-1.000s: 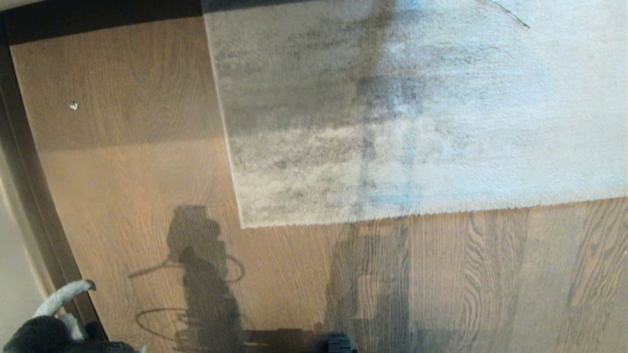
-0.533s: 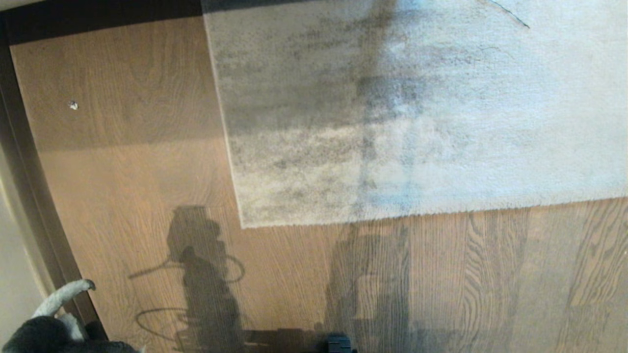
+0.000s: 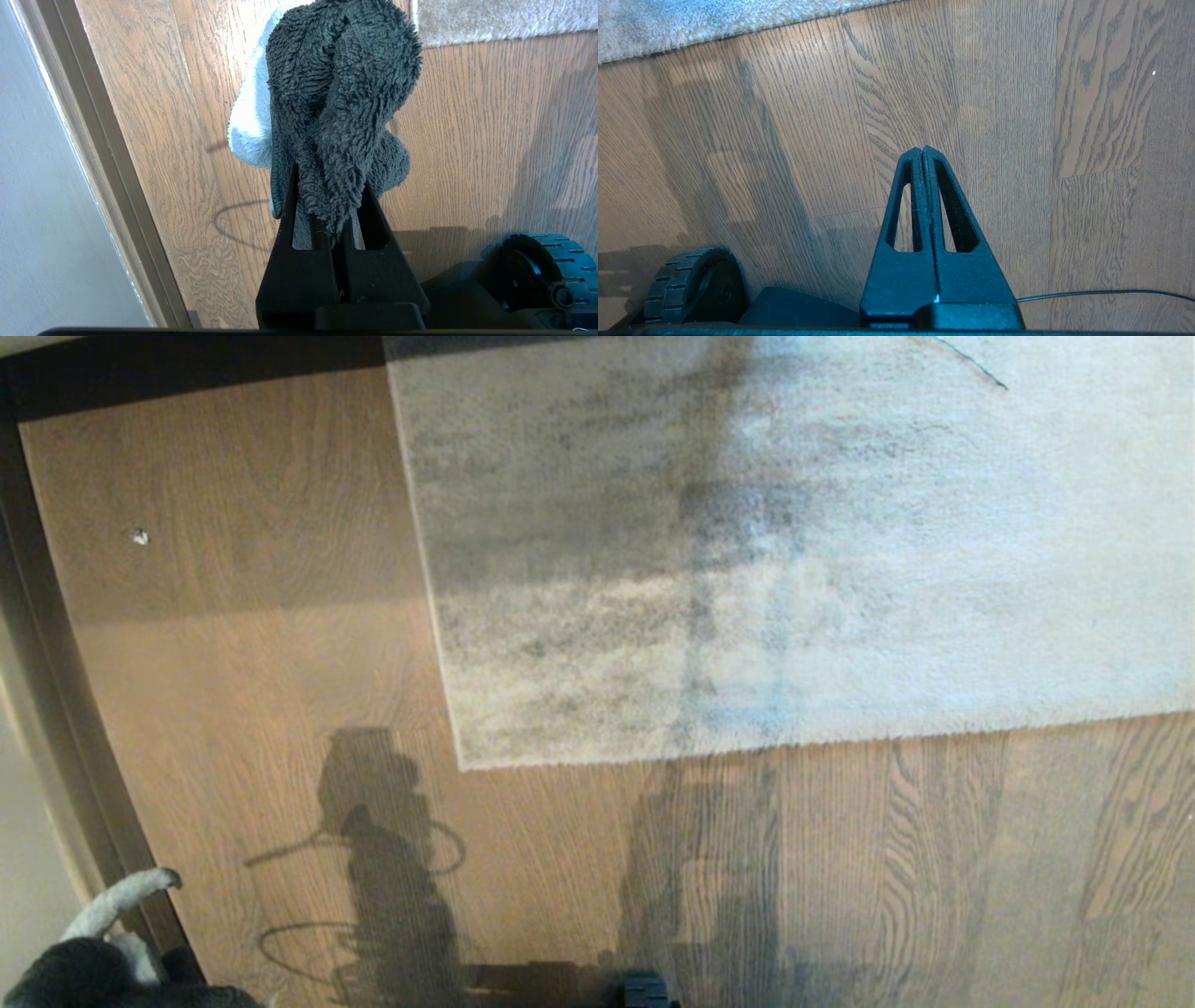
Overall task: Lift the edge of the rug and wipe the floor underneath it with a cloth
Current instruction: Lift up the carpet
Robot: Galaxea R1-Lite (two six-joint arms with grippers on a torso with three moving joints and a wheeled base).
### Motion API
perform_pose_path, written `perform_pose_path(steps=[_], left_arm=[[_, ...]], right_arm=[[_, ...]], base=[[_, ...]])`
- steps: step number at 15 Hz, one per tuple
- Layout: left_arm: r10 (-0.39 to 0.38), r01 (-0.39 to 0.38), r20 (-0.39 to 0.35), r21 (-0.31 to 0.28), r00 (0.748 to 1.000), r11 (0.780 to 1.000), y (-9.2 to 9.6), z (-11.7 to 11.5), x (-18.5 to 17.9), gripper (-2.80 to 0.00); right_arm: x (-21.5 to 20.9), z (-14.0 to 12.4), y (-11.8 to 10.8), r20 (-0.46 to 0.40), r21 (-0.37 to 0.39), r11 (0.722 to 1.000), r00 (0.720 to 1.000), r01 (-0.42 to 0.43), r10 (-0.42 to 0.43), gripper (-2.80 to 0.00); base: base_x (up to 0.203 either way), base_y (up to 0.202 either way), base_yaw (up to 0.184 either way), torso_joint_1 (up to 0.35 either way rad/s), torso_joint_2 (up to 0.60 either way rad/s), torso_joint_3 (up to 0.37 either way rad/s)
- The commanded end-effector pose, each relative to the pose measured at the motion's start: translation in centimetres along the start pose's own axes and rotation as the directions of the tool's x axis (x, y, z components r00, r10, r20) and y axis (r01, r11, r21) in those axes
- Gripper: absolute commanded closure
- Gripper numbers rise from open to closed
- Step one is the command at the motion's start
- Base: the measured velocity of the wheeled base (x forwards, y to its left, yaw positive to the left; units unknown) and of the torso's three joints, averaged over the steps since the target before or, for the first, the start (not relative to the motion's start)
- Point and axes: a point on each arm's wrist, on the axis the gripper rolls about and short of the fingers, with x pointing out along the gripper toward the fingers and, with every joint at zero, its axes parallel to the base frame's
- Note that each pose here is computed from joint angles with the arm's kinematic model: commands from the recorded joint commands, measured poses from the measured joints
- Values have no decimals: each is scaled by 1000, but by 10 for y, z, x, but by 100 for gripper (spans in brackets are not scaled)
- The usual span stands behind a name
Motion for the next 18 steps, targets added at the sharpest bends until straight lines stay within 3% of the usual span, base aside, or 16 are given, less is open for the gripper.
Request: perform_pose_path(steps=[1, 11, 13, 15, 18], left_arm=[[0, 0, 0, 0, 1000, 1000, 0, 0, 0, 0], [0, 0, 0, 0, 1000, 1000, 0, 0, 0, 0], [0, 0, 0, 0, 1000, 1000, 0, 0, 0, 0], [0, 0, 0, 0, 1000, 1000, 0, 0, 0, 0], [-1, 1, 0, 0, 1000, 1000, 0, 0, 0, 0]], right_arm=[[0, 0, 0, -1, 1, 1000, 1000, 1, -1, 0], [0, 0, 0, -4, -36, 999, 1000, -4, 4, 0], [0, 0, 1, -11, -69, 997, 999, -40, 40, 0], [2, 0, 1, -37, -83, 996, 998, -44, 41, 0], [11, 4, 2, -144, -94, 994, 989, -49, 35, 0]], base=[[0, 0, 0, 0, 0, 0], [0, 0, 0, 0, 0, 0], [0, 0, 0, 0, 0, 0], [0, 0, 0, 0, 0, 0], [0, 0, 0, 0, 0, 0]])
